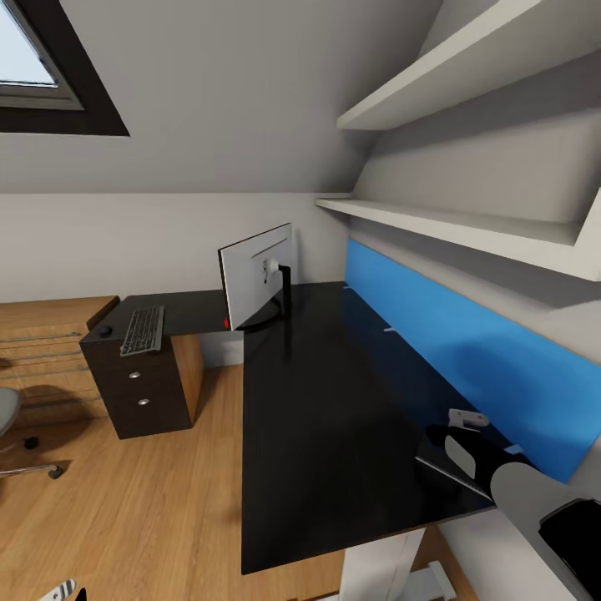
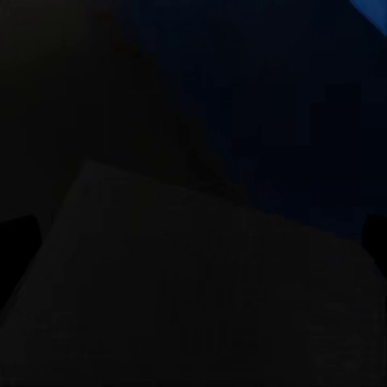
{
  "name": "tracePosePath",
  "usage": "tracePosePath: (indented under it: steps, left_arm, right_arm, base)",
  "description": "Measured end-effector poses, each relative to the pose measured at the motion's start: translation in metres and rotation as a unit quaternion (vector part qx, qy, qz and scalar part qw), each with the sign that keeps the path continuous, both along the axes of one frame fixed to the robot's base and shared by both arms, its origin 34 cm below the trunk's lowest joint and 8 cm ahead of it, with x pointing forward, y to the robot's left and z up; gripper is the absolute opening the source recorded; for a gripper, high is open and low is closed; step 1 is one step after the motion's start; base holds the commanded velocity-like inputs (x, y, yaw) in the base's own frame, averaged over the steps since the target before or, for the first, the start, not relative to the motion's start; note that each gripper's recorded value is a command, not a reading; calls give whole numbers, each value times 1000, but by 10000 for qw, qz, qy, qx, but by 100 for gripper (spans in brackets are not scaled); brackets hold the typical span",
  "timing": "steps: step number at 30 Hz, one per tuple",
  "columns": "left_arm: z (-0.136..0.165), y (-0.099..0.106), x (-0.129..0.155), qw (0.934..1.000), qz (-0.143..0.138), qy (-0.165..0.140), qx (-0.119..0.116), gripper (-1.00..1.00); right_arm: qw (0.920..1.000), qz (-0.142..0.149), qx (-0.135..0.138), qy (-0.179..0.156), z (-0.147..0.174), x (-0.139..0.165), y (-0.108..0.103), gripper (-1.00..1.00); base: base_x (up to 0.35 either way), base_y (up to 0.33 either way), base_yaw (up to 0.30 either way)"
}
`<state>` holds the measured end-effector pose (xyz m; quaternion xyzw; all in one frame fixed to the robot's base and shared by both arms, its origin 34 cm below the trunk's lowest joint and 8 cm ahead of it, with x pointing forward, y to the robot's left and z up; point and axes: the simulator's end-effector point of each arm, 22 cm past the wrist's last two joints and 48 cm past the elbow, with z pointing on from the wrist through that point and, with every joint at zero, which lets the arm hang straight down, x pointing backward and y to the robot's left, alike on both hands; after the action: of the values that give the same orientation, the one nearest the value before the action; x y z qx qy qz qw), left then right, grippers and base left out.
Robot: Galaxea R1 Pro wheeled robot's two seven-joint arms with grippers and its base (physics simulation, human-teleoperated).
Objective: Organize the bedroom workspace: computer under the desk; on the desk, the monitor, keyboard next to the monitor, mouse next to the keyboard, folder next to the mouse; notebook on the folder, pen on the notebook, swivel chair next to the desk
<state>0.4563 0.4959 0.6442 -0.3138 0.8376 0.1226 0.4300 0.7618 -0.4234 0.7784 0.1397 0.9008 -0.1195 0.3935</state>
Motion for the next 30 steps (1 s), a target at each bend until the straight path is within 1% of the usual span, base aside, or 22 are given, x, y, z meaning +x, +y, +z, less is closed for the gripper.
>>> tracePosePath:
  steps: [4, 13, 26, 30]
  left_arm:
    - [0, 0, 0, 10000, -1, 4, 1, 100]
    - [-1, 0, -1, 10000, -1, 13, -1, 100]
    - [-1, -2, 0, 10000, -12, 8, -6, 100]
    - [-7, -3, 1, 10000, -21, 3, -7, 100]
  right_arm:
    - [10000, 3, 2, -7, 0, 0, 0, 100]
    - [10000, 5, 2, -10, 0, 0, 0, 100]
    - [10000, 5, 3, -10, 0, 0, 0, 100]
    - [10000, 5, 2, -9, -6, 0, 0, 100]
  base:
    - [21, 0, 0]
    - [98, 0, 0]
    - [12, 0, 0]
    - [0, 0, 0]
